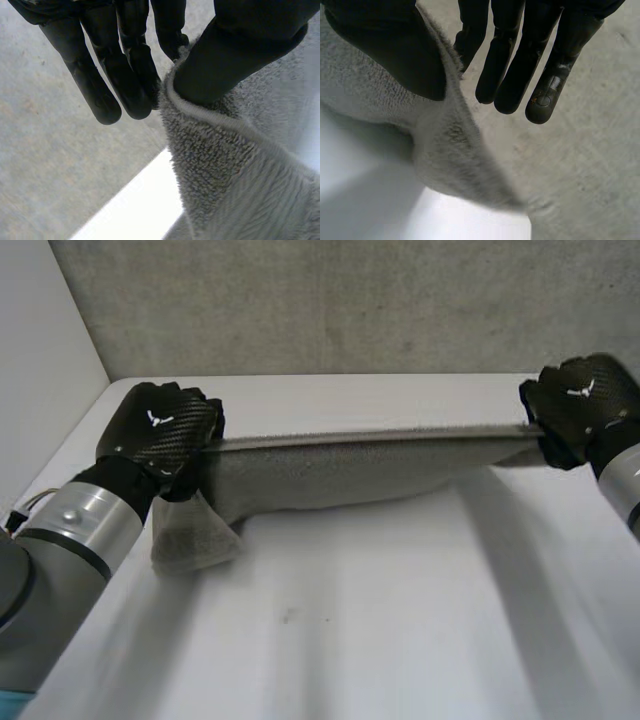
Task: Fold the laundry
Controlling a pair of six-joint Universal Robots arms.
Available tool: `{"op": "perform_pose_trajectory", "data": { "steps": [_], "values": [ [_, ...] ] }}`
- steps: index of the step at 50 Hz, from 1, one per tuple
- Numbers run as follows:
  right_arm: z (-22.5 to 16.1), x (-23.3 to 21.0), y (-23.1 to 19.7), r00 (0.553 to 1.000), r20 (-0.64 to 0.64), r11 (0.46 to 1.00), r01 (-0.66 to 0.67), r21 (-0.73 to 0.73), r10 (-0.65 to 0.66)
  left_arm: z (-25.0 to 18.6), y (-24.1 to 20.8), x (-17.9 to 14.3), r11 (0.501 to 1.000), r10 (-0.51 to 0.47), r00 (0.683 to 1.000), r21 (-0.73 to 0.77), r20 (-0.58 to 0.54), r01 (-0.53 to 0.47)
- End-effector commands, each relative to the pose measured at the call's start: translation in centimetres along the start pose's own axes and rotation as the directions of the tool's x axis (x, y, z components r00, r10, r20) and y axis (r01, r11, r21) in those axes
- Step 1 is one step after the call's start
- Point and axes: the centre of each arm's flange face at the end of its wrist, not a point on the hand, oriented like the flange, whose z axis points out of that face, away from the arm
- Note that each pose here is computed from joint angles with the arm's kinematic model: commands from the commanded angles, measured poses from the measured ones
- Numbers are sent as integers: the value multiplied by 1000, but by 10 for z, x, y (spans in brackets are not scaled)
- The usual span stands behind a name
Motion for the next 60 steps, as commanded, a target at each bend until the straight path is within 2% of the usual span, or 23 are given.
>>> {"op": "perform_pose_trajectory", "data": {
  "steps": [1,3,4,6,9,15,20,22,23,24,25,26,27,28,30,31,33,39,41,47,49,55,60],
  "values": [
    [-25,-13,-3,961,277,955,69,-288,14,-13,4,0,968,-78,995,-244,-66,60],
    [-28,-18,3,937,350,931,145,-334,-21,-11,33,3,902,-104,989,-430,-101,51],
    [-28,-18,3,936,350,931,146,-334,-21,-11,33,3,901,-104,989,-431,-101,51],
    [-28,-32,20,870,482,888,300,-349,-105,-9,62,0,827,-105,985,-563,-136,11],
    [-23,-41,37,825,546,853,385,-353,-147,-8,74,0,803,-98,981,-595,-168,-22],
    [-4,-52,52,812,564,830,412,-376,-147,9,105,6,770,-7,954,-610,-299,-185],
    [43,-43,25,882,376,879,397,-263,-285,53,92,-9,844,111,959,-485,-259,-229],
    [83,-9,-15,942,77,930,335,-152,-327,96,55,-33,923,219,968,-295,-122,-246],
    [83,-9,-15,942,76,930,335,-151,-327,96,55,-33,924,220,968,-293,-121,-246],
    [98,12,-39,946,-88,950,306,-66,-311,116,27,-49,950,268,963,-163,-11,-267],
    [108,32,-64,930,-241,955,293,39,-276,132,-5,-66,956,293,949,-20,116,-293],
    [108,32,-64,930,-243,955,293,40,-275,132,-6,-66,956,293,949,-19,117,-293],
    [112,50,-89,904,-370,945,290,154,-217,142,-38,-81,942,279,929,118,243,-313],
    [113,62,-106,869,-465,920,307,242,-167,142,-39,-82,942,278,929,119,244,-314],
    [107,74,-123,833,-542,889,327,321,-111,140,-94,-104,881,167,899,349,405,-320],
    [107,74,-123,833,-543,888,328,322,-111,140,-95,-104,880,166,899,350,405,-320],
    [88,88,-144,775,-631,835,369,409,-34,129,-124,-115,822,56,893,487,446,-295],
    [80,68,-129,814,-575,825,375,422,-77,128,-92,-110,875,43,916,427,399,-227],
    [83,45,-102,864,-488,849,348,397,-126,125,-58,-99,921,64,930,337,361,-194],
    [76,11,-51,933,-326,916,258,308,-153,115,-2,-76,971,84,958,193,274,-140],
    [66,-16,-17,967,-203,954,200,224,-155,103,33,-56,988,90,978,106,187,-111],
    [37,-62,40,994,30,993,105,47,-107,83,86,-26,997,72,995,-34,61,-70],
    [20,-78,72,990,129,995,59,-78,-48,68,121,-8,985,79,997,-151,-8,-79]
  ]
}}
